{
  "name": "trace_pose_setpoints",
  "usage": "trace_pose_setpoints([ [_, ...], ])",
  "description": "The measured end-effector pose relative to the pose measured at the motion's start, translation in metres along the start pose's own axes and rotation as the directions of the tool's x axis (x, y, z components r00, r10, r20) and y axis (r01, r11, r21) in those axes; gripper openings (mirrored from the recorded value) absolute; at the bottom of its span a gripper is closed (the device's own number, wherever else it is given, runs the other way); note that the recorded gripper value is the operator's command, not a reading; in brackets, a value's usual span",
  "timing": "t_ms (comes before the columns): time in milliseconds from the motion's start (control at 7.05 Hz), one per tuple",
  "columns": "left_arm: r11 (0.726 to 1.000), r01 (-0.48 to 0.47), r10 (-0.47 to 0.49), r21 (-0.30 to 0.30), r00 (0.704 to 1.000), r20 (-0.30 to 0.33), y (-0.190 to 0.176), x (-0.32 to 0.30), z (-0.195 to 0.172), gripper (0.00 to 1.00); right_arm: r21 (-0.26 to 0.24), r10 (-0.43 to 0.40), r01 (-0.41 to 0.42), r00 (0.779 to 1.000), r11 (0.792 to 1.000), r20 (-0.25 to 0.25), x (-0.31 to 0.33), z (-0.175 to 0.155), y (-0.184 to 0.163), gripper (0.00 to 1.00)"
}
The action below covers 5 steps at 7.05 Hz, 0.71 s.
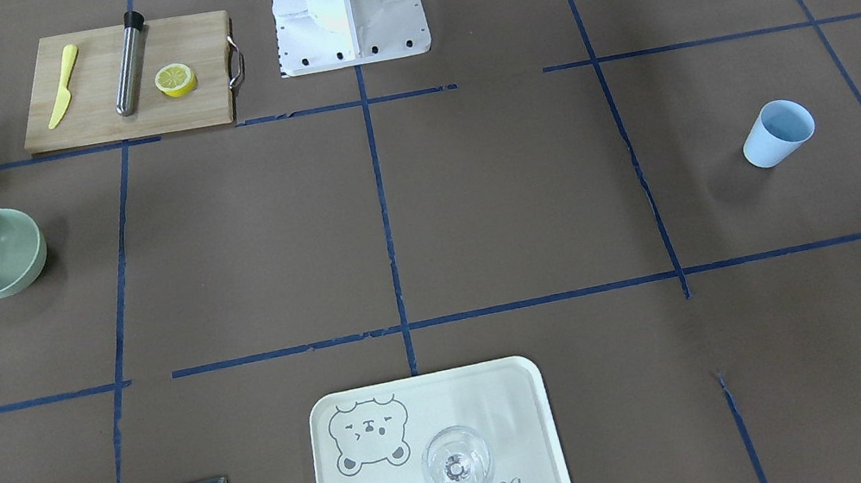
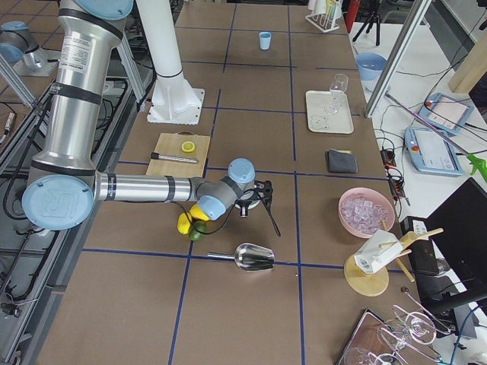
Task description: Pour ice into bowl
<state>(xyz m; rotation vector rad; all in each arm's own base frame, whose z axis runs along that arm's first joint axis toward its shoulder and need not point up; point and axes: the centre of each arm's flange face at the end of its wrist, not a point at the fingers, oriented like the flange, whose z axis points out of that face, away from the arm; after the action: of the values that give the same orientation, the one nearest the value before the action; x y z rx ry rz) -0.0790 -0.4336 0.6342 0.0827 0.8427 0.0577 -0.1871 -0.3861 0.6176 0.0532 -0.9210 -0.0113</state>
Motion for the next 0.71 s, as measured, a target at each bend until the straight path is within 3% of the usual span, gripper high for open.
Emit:
trace_pose_setpoints([
  [284,1.000,-0.003,0.003,0.002,1.000,0.000,-0.001,0.001,-0.001,1.00,0.039,0.085,-0.089,0.992,0.995,0.092,-0.057,-0.028,-0.018,0.00],
  [567,1.000,-0.007,0.007,0.006,1.000,0.000,-0.002,0.002,-0.002,1.00,0.042,0.195,-0.209,0.958,0.977,0.212,-0.152,-0.040,-0.046,0.00],
  [709,1.000,-0.009,0.009,0.008,1.000,0.000,-0.003,0.003,-0.003,1.00,0.026,0.226,-0.241,0.938,0.970,0.263,-0.216,-0.031,-0.052,0.00],
])
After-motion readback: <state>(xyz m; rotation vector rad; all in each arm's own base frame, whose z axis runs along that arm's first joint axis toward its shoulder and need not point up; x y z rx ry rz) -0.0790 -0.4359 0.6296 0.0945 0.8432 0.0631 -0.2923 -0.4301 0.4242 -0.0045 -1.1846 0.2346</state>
